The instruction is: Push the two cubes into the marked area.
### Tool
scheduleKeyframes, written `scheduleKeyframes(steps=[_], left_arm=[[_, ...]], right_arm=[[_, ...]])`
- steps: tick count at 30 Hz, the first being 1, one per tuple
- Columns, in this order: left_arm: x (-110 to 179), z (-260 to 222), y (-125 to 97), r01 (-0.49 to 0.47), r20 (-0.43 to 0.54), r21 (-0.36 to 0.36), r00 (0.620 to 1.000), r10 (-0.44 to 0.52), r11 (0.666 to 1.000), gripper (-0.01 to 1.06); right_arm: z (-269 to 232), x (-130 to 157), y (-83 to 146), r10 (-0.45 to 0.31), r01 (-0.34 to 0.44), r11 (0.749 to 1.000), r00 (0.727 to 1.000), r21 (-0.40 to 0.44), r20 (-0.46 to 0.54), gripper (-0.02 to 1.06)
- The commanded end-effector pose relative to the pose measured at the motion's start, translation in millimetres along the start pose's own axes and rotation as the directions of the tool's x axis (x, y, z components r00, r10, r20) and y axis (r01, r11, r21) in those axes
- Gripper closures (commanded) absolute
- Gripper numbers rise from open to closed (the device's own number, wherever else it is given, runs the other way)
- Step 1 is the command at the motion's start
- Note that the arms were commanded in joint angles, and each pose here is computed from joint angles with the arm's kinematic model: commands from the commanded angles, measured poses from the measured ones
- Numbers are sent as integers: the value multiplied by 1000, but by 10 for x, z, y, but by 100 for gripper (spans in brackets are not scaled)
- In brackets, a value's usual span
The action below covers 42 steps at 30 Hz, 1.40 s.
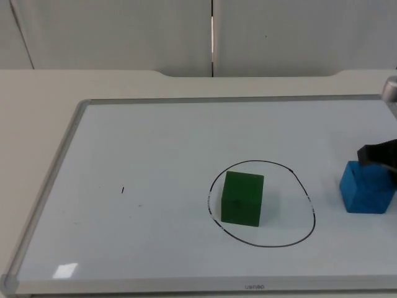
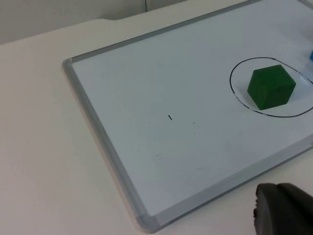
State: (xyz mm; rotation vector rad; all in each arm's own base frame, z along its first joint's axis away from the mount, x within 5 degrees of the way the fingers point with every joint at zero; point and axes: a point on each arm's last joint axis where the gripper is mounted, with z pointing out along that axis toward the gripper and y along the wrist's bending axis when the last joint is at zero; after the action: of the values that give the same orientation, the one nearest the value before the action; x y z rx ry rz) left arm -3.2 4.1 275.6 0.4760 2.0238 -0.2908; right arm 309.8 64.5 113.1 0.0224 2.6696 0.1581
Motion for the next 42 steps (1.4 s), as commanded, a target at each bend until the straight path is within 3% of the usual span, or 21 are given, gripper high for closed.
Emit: scheduleKeyframes(steps=[1, 12, 42], left_arm=[[8, 1, 7, -5, 2, -4, 1000, 5, 1000, 105], [8, 1, 7, -5, 2, -4, 1000, 5, 1000, 105], [8, 1, 7, -5, 2, -4, 1000, 5, 1000, 105]], right_arm=[[-10, -27, 41, 10, -10, 1000, 1000, -11, 21, 105], [-12, -7, 250, -45, 48, 998, 998, -45, 52, 105], [-17, 43, 398, -45, 48, 996, 998, -69, 43, 105]])
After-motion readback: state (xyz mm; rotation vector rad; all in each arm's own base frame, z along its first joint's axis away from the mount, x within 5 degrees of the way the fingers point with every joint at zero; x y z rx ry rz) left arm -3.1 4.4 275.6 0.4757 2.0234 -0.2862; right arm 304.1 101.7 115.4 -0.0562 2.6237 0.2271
